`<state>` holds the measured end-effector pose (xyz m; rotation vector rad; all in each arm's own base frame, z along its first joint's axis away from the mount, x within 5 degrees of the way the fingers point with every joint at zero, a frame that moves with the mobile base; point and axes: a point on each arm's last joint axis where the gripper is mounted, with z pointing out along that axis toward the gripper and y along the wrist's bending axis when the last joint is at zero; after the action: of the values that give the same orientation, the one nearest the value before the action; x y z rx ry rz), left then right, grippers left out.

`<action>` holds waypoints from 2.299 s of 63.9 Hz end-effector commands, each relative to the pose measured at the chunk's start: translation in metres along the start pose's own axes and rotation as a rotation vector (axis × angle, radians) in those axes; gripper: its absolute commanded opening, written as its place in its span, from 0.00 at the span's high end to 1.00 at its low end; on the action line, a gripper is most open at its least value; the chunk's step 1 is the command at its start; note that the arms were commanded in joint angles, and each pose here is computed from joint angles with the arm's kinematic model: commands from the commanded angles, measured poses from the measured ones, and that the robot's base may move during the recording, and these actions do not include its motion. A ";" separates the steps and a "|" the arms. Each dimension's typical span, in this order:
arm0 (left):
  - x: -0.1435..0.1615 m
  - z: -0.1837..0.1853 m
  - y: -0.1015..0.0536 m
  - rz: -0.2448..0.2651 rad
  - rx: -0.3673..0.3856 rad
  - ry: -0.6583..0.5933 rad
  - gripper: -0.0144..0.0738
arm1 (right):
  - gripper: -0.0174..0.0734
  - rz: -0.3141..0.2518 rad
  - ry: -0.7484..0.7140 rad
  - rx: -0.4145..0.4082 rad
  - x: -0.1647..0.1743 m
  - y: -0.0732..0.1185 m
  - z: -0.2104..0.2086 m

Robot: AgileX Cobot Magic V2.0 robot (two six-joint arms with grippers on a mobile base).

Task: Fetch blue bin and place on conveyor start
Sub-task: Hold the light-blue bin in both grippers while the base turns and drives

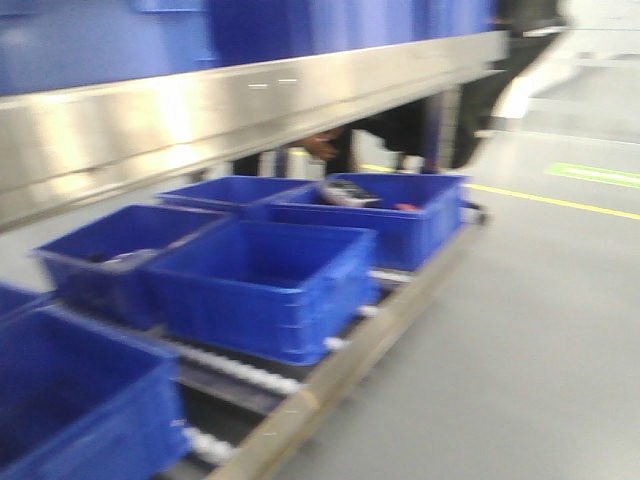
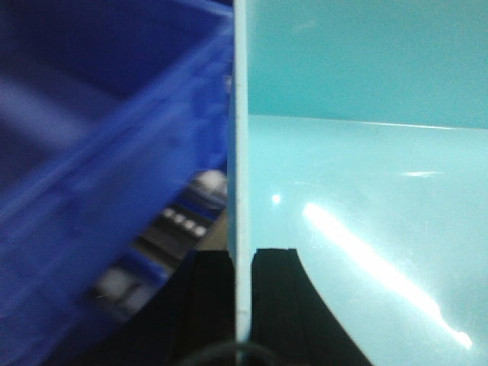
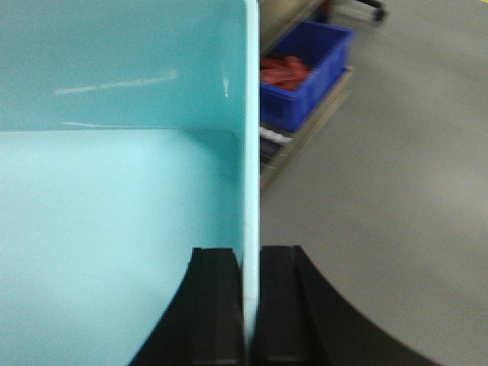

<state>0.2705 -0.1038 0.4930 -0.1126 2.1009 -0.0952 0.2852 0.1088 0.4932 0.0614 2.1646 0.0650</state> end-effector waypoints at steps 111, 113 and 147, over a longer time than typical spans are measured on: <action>-0.006 -0.010 -0.001 0.000 0.025 -0.059 0.96 | 0.98 -0.007 -0.061 0.021 -0.007 -0.006 -0.011; -0.006 -0.010 -0.001 0.000 0.025 -0.059 0.96 | 0.98 -0.007 -0.061 0.021 -0.007 -0.006 -0.011; -0.006 -0.010 -0.001 0.000 0.025 -0.059 0.96 | 0.98 -0.007 -0.061 0.021 -0.007 -0.006 -0.011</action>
<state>0.2701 -0.1048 0.4930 -0.1087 2.1012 -0.0974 0.2819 0.1069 0.4956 0.0650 2.1608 0.0651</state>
